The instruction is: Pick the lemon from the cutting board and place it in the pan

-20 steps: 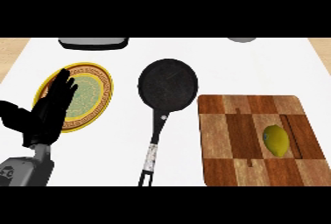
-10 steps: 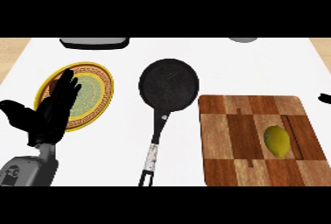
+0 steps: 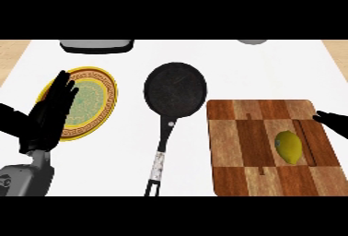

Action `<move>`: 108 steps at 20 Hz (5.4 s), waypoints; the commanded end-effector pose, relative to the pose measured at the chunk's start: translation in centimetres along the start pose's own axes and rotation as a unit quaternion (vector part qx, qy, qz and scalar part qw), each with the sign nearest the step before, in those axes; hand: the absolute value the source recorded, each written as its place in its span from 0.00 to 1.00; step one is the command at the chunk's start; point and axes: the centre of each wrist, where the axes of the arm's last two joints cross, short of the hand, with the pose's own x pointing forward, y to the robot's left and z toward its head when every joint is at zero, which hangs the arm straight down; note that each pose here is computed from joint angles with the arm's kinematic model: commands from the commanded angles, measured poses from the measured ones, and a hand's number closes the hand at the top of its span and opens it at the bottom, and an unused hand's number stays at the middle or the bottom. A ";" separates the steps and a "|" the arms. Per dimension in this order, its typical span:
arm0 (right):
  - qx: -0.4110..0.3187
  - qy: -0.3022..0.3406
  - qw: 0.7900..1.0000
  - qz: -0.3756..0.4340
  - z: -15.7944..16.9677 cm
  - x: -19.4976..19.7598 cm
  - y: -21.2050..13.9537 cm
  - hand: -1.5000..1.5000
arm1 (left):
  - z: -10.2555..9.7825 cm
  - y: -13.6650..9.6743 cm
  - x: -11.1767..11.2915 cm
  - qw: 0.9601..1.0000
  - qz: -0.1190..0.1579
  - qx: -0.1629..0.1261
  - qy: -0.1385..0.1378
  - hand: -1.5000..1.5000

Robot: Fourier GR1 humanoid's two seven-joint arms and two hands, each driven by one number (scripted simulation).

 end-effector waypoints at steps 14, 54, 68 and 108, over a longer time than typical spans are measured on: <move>0.006 0.052 0.998 0.045 -3.0 6.2 1.1 0.00 | 1.2 -2.2 -0.7 1.000 0.005 -0.001 -0.002 0.50; 0.003 -0.009 1.000 0.023 -14.4 2.1 9.8 1.00 | -0.2 0.1 -1.7 1.000 -0.005 -0.002 -0.003 0.50; -0.149 0.019 0.988 -0.037 -14.9 16.2 6.0 1.00 | -0.1 -1.0 -0.3 1.000 -0.010 -0.017 -0.006 0.50; -0.433 0.256 0.860 -0.090 -19.7 32.4 -5.7 1.00 | -1.3 -1.1 -1.1 1.000 -0.001 -0.024 0.001 0.50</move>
